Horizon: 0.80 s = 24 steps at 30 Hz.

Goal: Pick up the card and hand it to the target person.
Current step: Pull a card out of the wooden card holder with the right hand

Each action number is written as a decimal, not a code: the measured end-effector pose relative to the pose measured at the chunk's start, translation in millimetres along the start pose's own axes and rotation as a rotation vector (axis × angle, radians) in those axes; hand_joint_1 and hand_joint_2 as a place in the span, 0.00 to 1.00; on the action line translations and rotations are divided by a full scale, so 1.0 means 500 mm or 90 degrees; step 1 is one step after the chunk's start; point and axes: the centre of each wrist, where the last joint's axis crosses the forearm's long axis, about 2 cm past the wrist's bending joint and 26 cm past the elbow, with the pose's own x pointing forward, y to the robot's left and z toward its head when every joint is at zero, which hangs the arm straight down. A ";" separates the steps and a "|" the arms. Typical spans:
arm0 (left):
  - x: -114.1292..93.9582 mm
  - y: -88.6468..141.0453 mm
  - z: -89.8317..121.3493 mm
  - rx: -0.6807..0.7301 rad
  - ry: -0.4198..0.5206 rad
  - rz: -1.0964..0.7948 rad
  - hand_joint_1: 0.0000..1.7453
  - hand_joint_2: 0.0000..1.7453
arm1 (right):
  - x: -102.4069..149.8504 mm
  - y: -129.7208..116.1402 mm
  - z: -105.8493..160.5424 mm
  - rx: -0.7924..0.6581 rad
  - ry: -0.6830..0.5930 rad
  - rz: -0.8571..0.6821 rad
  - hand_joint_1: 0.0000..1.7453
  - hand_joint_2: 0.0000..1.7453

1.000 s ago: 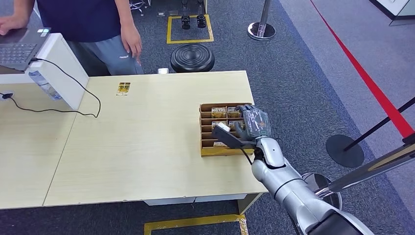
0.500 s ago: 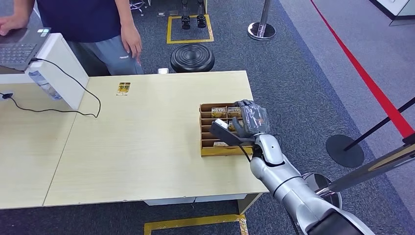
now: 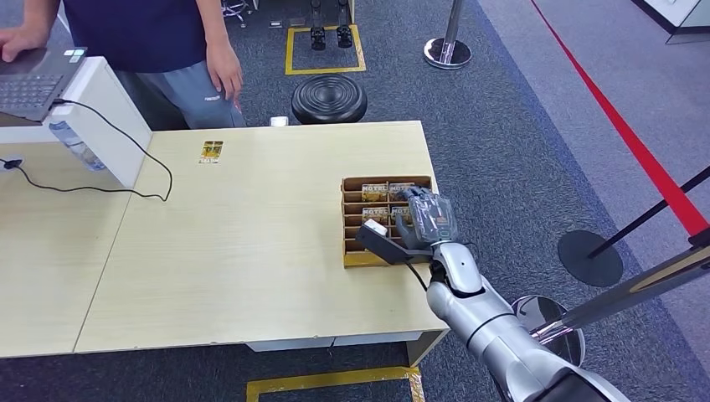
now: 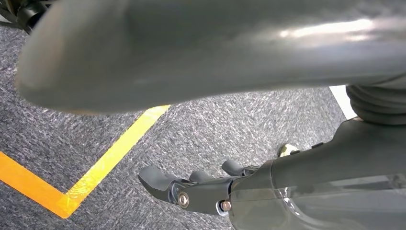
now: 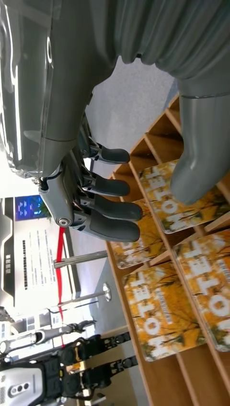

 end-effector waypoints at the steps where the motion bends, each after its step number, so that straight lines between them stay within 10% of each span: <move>1: 0.000 0.000 0.000 0.000 0.000 0.000 0.00 0.00 | 0.000 0.000 0.000 0.000 0.000 0.000 0.81 1.00; 24: 0.000 0.000 0.000 0.000 0.000 0.000 0.00 0.00 | -0.001 0.000 0.000 -0.002 0.000 0.000 0.81 1.00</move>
